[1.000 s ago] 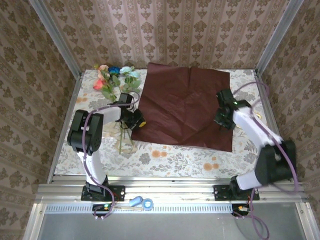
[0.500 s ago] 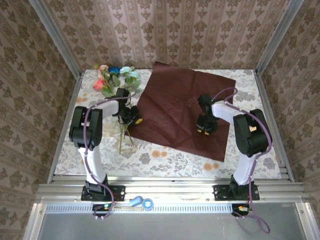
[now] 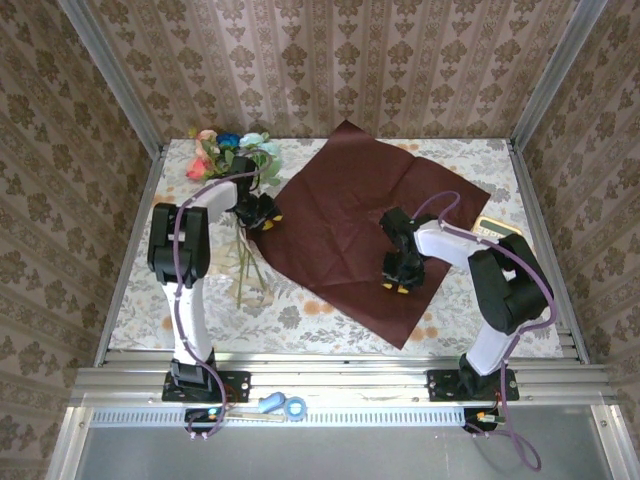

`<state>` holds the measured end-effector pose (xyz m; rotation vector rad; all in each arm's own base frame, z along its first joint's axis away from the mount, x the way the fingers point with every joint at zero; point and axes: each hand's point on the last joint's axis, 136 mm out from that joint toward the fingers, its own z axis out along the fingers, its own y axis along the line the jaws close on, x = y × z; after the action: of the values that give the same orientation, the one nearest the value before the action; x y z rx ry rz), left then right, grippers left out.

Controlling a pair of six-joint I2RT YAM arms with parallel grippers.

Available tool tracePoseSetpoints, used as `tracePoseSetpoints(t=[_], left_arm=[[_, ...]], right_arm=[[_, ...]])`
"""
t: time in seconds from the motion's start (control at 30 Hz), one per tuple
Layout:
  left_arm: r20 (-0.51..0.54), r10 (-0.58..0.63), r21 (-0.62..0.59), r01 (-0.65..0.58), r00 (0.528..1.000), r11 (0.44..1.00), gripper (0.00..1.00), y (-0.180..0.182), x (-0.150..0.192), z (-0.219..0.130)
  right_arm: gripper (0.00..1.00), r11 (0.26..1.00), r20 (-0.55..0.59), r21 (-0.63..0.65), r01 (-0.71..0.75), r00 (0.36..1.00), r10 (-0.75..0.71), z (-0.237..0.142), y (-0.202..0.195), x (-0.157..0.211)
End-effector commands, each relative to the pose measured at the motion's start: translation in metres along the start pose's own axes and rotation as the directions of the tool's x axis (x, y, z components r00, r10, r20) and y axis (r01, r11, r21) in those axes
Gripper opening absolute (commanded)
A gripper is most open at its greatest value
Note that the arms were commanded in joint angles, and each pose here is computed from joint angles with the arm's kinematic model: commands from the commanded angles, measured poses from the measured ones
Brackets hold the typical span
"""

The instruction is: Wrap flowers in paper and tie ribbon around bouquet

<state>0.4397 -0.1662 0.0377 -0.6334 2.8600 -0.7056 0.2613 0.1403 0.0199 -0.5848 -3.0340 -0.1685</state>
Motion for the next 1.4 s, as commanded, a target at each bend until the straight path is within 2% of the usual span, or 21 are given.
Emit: tracePoseSetpoints(t=[0.0, 0.13, 0.2, 0.37, 0.53, 0.67, 0.77, 0.97, 1.1, 1.23, 1.37], left_arm=[[0.015, 0.0, -0.001, 0.0, 1.0, 1.0, 0.31, -0.009, 0.026, -0.031], [-0.046, -0.051, 0.02, 0.052, 0.998, 0.998, 0.29, 0.004, 0.061, -0.029], [-0.064, -0.071, 0.038, 0.074, 0.995, 0.997, 0.29, 0.01, 0.068, -0.021], [-0.101, -0.076, 0.026, 0.079, 0.992, 0.997, 0.23, 0.015, 0.063, 0.005], [-0.161, -0.053, 0.039, 0.06, 0.986, 0.997, 0.18, 0.0, 0.061, 0.037], [-0.215, -0.019, 0.064, 0.034, 0.976, 0.997, 0.18, -0.019, 0.068, 0.061], [-0.203, -0.027, 0.057, 0.039, 0.979, 0.998, 0.18, -0.022, 0.062, 0.066], [-0.131, 0.017, 0.104, -0.003, 0.991, 0.995, 0.35, -0.046, 0.043, 0.028], [-0.071, 0.022, 0.139, -0.011, 0.997, 0.99, 0.46, -0.055, 0.032, -0.01], [-0.01, 0.024, 0.093, -0.023, 1.0, 0.995, 0.4, -0.031, 0.014, -0.041], [0.001, 0.08, -0.055, -0.08, 0.997, 0.995, 0.23, 0.017, -0.007, -0.053]], right_arm=[[0.29, 0.997, 0.02, 0.077, -0.011, 1.0, 0.01, -0.007, -0.01, -0.007], [0.29, 0.989, 0.053, 0.145, -0.009, 0.999, 0.002, -0.011, -0.028, -0.019], [0.28, 0.987, 0.053, 0.16, -0.006, 0.999, -0.003, -0.01, -0.036, -0.023], [0.28, 0.982, 0.056, 0.186, -0.023, 0.998, 0.013, -0.008, -0.058, -0.035], [0.27, 0.982, 0.065, 0.171, -0.079, 0.995, 0.069, -0.007, -0.076, -0.061], [0.27, 0.991, 0.139, 0.116, -0.068, 0.989, 0.052, -0.031, -0.062, -0.088], [0.29, 0.998, 0.187, 0.048, -0.045, 0.982, 0.035, -0.047, -0.041, -0.098], [0.34, 0.998, 0.22, -0.045, 0.041, 0.975, -0.03, -0.052, 0.011, -0.098], [0.34, 0.997, 0.188, -0.067, 0.048, 0.982, -0.034, -0.035, 0.022, -0.097], [0.33, 0.997, 0.139, -0.061, 0.04, 0.99, -0.031, -0.014, 0.021, -0.092], [0.33, 1.0, 0.099, -0.027, 0.013, 0.995, -0.01, -0.001, 0.014, -0.081]])
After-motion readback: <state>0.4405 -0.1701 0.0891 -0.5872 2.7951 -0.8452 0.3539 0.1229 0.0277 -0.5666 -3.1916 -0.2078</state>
